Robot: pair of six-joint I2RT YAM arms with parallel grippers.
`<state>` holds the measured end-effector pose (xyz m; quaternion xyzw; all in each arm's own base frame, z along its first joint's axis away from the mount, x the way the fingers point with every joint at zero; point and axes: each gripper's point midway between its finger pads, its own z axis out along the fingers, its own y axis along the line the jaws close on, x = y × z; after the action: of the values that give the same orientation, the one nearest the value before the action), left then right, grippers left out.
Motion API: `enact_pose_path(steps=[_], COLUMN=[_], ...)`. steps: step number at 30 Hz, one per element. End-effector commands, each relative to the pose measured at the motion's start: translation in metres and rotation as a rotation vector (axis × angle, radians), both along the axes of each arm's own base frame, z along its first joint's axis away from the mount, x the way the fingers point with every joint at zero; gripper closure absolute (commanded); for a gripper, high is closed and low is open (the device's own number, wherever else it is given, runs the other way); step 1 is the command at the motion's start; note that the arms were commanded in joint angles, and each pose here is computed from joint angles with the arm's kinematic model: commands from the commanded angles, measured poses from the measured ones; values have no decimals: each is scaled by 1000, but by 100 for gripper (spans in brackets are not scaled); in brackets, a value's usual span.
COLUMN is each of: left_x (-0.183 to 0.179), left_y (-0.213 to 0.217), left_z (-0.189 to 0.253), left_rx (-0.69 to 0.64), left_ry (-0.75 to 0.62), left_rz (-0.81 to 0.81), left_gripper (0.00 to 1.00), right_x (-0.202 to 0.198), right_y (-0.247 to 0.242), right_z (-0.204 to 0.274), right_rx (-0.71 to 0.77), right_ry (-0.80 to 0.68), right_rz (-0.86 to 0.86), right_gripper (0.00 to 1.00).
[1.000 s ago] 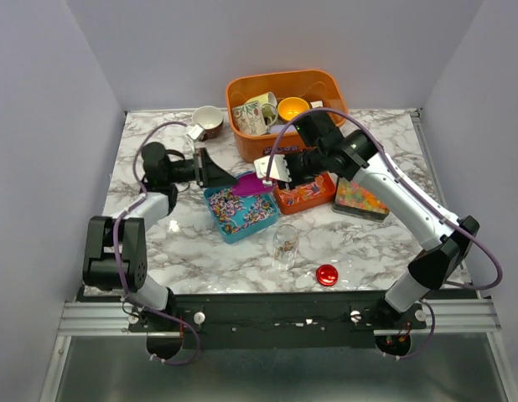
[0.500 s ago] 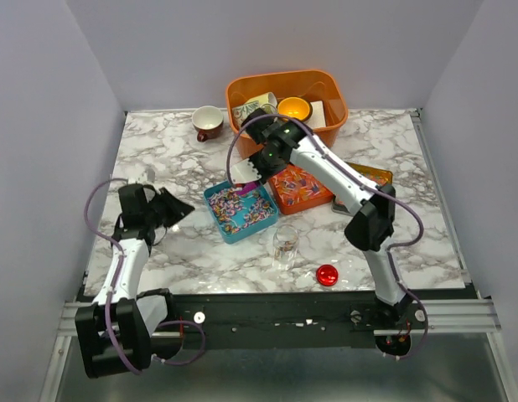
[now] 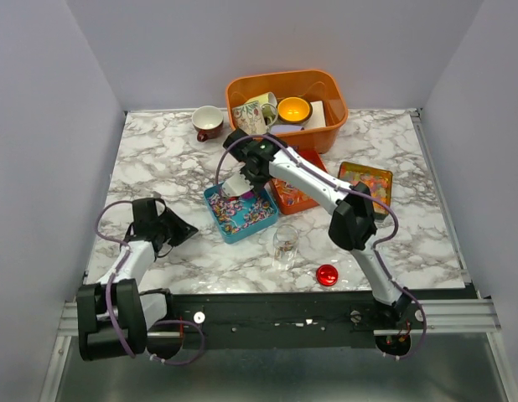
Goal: Pack the candies
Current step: Scoop the fake candies from the storage box.
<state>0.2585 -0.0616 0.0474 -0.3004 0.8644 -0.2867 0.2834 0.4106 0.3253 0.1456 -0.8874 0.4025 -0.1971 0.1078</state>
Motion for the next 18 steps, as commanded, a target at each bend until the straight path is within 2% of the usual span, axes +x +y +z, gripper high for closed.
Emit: enact_pose_path(steps=[1,13,18], left_x=[15,41,55], left_y=[-10,-55,-66], left_z=[1,-15,-17], left_rx=[-25,-54,-75], left_ry=[-24,2,12], left_rz=[-19,-194,-234], left_gripper=[87,88,92], right_x=[12,-14,-25], right_y=[7,45,59], right_z=[-25,-59,-78], right_rx=[-83,-43,16], right_ry=[-59,-1,59], right_rz=[2,37,-18], right_gripper=[99,99,99])
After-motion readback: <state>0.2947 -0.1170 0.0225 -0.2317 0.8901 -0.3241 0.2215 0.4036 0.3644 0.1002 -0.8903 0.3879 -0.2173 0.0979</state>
